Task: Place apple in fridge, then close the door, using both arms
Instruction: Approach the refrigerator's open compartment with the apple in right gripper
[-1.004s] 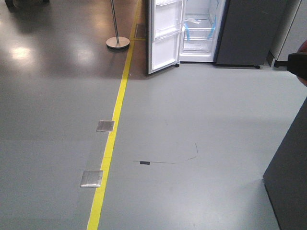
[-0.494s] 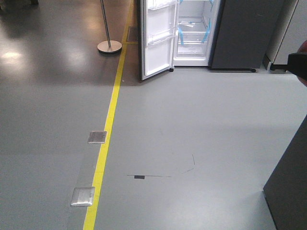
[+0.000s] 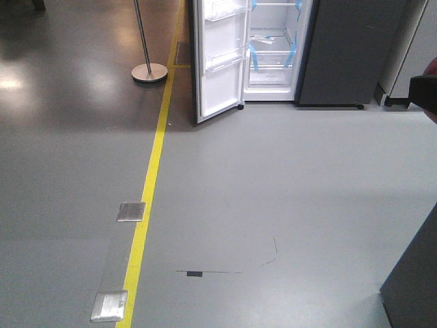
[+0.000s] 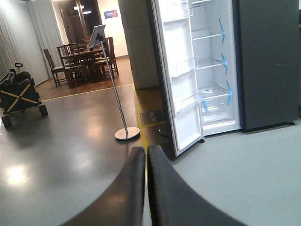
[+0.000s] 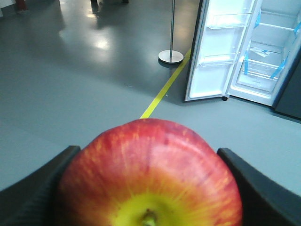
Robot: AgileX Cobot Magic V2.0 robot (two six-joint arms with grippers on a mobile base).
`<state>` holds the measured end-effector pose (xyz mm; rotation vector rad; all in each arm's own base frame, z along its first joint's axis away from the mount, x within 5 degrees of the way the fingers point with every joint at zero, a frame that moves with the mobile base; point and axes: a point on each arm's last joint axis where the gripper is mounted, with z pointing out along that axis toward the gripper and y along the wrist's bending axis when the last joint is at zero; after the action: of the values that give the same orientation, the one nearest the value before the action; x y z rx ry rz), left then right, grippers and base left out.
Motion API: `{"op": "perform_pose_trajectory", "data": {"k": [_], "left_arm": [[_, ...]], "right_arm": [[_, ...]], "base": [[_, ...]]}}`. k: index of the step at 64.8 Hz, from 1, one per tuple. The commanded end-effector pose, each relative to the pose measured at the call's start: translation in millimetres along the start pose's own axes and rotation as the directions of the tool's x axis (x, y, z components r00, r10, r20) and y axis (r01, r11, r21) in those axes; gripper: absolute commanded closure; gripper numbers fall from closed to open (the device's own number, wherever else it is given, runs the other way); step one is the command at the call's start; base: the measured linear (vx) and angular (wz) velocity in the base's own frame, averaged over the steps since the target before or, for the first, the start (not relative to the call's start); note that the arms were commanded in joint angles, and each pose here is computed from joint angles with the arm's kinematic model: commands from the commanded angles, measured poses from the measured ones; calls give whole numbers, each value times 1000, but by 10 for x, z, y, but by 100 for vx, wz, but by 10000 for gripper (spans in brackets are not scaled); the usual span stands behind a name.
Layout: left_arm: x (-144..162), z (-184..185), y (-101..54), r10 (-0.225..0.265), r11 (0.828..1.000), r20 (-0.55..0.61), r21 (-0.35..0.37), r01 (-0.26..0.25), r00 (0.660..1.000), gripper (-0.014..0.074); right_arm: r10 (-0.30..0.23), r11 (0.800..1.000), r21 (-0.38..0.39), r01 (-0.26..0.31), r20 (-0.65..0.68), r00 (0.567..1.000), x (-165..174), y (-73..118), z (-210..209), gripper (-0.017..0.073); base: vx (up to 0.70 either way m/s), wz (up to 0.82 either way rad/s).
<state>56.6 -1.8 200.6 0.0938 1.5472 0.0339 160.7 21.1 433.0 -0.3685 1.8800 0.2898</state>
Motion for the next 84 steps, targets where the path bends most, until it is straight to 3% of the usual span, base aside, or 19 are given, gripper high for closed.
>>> {"op": "perform_pose_trajectory", "data": {"k": [1, 84], "left_arm": [[-137, -23, -4, -14, 1000, 105, 12, 13, 994, 600], [-137, -23, -4, -14, 1000, 105, 12, 13, 994, 600]], "right_arm": [[7, 1000, 30, -10, 102, 995, -141, -1, -73, 500], [7, 1000, 30, -10, 102, 995, -141, -1, -73, 500]], "base": [[21, -1], [24, -1]]}}
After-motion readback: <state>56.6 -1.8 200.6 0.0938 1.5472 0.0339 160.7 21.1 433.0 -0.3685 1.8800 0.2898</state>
